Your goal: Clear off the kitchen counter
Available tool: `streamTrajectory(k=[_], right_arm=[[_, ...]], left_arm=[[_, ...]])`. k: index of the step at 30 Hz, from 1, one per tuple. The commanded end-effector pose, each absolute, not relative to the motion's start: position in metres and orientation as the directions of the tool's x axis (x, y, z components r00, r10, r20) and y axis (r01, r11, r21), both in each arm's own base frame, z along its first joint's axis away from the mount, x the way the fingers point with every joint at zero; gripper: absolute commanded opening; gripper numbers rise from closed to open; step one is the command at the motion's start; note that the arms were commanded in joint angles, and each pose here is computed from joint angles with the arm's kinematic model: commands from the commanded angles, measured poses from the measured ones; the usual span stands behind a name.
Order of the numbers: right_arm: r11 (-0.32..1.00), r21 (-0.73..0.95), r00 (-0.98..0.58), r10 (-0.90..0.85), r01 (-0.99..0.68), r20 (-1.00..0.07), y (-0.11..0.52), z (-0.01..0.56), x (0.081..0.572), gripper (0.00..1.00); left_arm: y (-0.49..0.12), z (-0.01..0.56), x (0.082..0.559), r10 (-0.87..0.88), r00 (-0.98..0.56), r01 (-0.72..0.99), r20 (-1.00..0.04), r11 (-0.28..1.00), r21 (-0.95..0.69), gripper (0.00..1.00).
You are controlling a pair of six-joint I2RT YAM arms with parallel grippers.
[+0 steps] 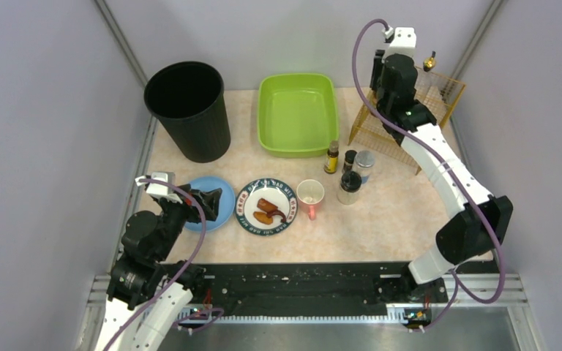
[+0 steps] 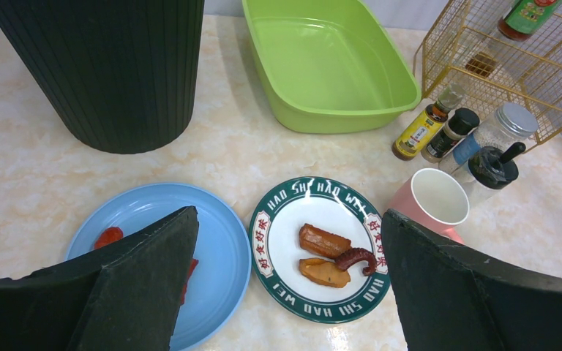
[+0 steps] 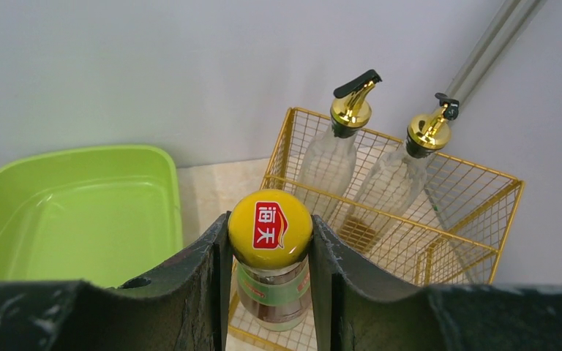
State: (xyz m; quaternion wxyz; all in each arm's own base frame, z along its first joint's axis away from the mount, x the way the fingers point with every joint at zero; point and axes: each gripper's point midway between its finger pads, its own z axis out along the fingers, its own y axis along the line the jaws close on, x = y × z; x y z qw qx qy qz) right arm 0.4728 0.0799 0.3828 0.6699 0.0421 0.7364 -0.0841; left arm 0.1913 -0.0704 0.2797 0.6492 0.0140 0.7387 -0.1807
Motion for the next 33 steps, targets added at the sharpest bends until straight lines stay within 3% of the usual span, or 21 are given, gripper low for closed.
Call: streamTrajectory(k=[1,17,33], right_arm=[[0.963,0.113,0.208,0.062,0.245,-0.976,0.056,0.469,0.479,0.0],[0.947,0.153,0.265,0.077,0.282,-0.961,0.041,0.443,0.527,0.0],[0.935,0.156,0.16,0.109,0.319,-0.981,0.033,0.374,0.557,0.0]], left_arm=[[-0.072,0.285,0.195,-0.211,-0.135,0.267,-0.968,0.933,-0.241,0.99],[-0.074,0.281,0.197,-0.205,-0.151,0.264,-0.967,0.934,-0.24,0.99],[-0.075,0.278,0.2,-0.198,-0.166,0.263,-0.966,0.935,-0.237,0.99]])
